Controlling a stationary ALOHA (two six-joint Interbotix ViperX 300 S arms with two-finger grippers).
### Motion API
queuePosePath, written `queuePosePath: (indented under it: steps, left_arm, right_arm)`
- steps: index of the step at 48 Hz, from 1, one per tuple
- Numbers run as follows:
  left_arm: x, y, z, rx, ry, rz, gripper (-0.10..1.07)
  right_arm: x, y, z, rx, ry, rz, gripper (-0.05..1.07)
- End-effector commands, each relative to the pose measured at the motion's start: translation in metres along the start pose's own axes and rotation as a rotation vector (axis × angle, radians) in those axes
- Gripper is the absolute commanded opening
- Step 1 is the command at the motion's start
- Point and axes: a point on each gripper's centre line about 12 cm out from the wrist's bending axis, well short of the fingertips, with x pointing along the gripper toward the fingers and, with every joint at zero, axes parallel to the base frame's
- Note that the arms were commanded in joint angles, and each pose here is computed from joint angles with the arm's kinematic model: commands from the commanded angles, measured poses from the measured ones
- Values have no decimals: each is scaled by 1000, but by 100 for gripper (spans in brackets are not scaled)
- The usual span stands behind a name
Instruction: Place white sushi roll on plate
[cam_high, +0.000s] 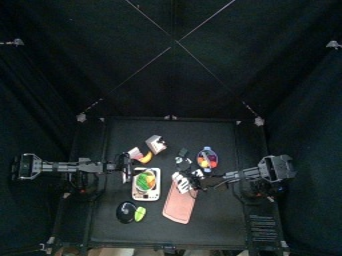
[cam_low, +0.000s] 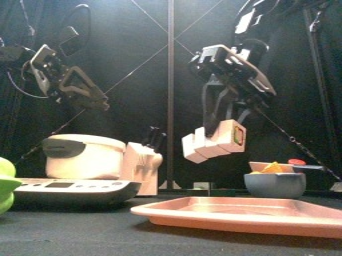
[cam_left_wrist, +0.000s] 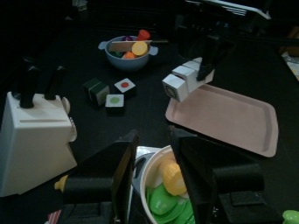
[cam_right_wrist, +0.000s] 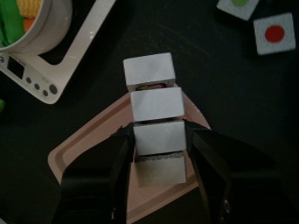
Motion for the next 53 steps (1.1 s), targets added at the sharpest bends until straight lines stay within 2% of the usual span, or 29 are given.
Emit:
queuePosePath:
  steps: [1, 13, 19, 30, 35, 44, 53]
  left_arm:
    - [1, 0, 8, -18, -27, 1, 76]
    - [0, -18, 5, -88, -18, -50, 76]
    - [0, -26, 4, -115, -15, -76, 76]
    - [-1, -33, 2, -139, -7, -97, 76]
    - [-1, -34, 2, -142, -7, -99, 76]
    - [-1, -34, 1, -139, -4, -99, 76]
    - [-2, -34, -2, -142, 4, -97, 76]
  right_arm:
    - [-12, 7, -6, 62, -37, 9, 70]
    - [-11, 20, -35, 244, -130, -108, 70]
    - [-9, 29, -47, 296, -166, -150, 70]
    - [3, 57, -64, 326, -158, -170, 70]
    - [12, 66, -69, 344, -149, -211, 70]
    - [18, 64, -74, 368, -139, -278, 70]
    - [23, 66, -76, 376, -124, -276, 71]
